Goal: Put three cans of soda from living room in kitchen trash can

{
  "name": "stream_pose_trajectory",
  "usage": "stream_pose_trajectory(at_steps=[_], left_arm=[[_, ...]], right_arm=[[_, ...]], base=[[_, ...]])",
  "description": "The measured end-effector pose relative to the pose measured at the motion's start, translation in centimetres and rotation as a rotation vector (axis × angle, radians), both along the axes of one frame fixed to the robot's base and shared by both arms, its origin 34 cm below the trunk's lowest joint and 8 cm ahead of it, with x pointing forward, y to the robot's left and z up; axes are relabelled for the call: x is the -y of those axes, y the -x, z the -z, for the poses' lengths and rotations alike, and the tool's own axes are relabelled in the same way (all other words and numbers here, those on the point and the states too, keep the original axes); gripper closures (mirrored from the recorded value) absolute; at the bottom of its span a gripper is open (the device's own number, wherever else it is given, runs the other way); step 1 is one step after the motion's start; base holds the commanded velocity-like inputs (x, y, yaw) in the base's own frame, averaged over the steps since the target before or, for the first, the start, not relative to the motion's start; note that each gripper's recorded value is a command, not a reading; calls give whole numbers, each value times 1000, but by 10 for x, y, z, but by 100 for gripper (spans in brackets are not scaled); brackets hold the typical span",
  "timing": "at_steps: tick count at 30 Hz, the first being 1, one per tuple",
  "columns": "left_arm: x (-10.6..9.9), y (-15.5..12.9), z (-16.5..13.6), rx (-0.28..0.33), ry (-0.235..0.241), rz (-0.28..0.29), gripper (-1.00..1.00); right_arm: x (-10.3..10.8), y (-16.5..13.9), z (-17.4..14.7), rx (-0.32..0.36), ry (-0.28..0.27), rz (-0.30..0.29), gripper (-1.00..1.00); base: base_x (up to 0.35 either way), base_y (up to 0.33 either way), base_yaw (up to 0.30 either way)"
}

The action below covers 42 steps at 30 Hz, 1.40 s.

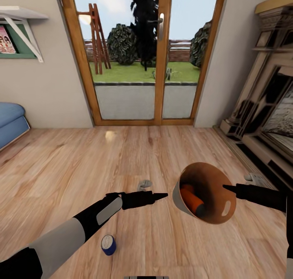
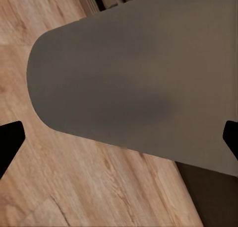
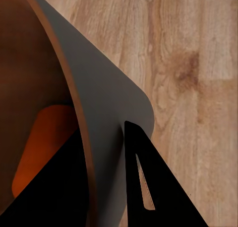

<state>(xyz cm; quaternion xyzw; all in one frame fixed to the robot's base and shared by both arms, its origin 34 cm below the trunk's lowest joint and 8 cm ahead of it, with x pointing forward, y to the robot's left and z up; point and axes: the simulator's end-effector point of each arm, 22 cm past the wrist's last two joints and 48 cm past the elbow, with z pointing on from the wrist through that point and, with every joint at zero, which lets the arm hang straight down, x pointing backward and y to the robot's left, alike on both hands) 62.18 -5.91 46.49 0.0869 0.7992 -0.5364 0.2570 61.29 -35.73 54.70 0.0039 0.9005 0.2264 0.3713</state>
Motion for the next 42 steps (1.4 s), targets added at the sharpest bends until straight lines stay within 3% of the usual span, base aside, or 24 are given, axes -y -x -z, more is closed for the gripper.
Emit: stream_pose_trajectory(at_steps=[12,42], left_arm=[[-1,-1,-1,2,2,-4,-100],[-1,-2,-3,6,7,-5,-100]], right_arm=[[1,0,0,0,2,1,100],[0,0,0,0,-3,1,100]], base=[[313,0,0],[58,0,0]])
